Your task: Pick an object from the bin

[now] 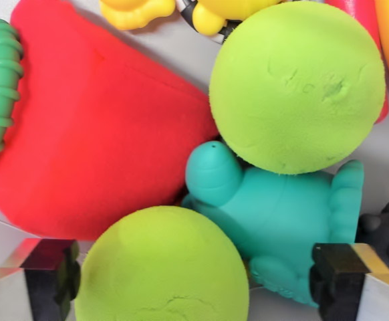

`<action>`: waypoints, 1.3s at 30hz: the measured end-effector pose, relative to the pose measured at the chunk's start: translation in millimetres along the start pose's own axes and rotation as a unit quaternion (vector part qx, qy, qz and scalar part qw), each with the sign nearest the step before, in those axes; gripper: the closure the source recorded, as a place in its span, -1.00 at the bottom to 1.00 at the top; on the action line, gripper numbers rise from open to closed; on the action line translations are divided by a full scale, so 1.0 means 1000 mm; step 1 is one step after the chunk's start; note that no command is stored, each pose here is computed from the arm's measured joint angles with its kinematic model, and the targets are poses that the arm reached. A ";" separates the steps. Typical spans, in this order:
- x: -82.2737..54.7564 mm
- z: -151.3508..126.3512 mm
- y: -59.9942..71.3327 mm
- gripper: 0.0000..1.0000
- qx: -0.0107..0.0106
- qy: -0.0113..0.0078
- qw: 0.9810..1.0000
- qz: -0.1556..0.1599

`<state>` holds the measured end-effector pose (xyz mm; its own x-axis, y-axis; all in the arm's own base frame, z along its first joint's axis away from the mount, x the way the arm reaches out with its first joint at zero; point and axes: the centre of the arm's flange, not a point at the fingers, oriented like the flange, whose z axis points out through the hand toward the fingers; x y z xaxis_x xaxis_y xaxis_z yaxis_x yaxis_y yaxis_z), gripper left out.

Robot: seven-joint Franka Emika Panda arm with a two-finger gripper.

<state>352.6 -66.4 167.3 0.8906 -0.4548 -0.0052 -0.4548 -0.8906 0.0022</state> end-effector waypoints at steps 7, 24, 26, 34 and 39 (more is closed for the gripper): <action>0.000 0.000 0.000 1.00 0.000 0.000 1.000 0.000; 0.004 -0.002 -0.002 1.00 0.001 0.004 1.000 -0.001; 0.004 -0.003 -0.002 1.00 0.001 0.004 1.000 -0.001; 0.005 -0.015 -0.002 1.00 0.002 0.004 1.000 -0.002; 0.005 -0.024 -0.002 1.00 0.002 0.005 1.000 -0.002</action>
<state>358.6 -66.8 191.7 0.8921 -0.4518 0.0041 -0.4518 -0.8921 -0.0013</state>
